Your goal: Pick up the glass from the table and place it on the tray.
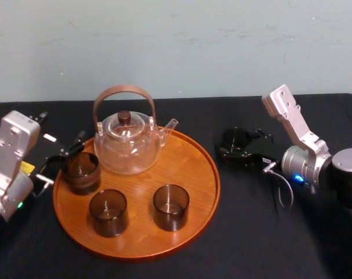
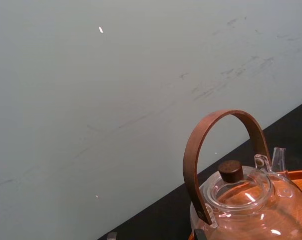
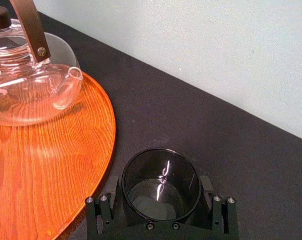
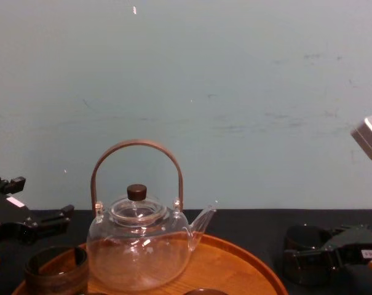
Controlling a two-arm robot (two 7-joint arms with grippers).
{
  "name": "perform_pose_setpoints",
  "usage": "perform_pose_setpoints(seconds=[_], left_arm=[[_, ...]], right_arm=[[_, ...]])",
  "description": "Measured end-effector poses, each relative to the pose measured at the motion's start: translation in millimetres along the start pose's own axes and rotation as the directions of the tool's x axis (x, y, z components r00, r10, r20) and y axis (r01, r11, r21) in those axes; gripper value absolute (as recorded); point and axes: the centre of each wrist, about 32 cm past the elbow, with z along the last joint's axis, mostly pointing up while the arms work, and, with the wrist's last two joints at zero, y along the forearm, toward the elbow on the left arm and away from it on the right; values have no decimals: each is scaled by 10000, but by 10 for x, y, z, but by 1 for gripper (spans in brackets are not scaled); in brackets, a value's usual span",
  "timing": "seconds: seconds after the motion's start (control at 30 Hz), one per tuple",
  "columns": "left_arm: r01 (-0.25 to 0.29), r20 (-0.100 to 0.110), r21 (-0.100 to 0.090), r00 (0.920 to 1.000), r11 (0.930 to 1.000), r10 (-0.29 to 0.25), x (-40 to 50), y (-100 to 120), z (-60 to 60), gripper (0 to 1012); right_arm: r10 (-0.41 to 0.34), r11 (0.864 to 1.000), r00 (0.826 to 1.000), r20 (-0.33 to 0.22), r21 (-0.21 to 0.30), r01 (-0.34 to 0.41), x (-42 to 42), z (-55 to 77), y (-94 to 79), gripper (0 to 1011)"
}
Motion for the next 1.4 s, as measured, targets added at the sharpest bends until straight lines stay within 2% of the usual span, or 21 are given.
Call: perform_pose_setpoints(seconds=[0.2,0.37,0.83,1.03,1.17,1.4], left_arm=[[0,0,-1,10000,10000,0,0,0,0,1001],[0,1,-1,10000,10000,0,0,0,0,1001],[0,0,-1,10000,10000,0,0,0,0,1001],[-1,0,0,10000,10000,1,0,0,0,1002],[0,1,-1,10000,10000,0,0,0,0,1001],[-1,1,-1,10000,10000,1,0,0,0,1001]], right_arm=[[-3,10000,10000,-20,11,3,4,0,-2,994],[-3,10000,10000,-36,20,3,6,0,-4,907],[-4,10000,10000,-59,33,4,10,0,-10,904],[225,9995,9997,-98,206,-223,31,-5,-102,905],[386,9983,9992,-51,430,-384,44,34,-191,905],[811,9913,9965,226,1020,-830,38,212,-334,905]])
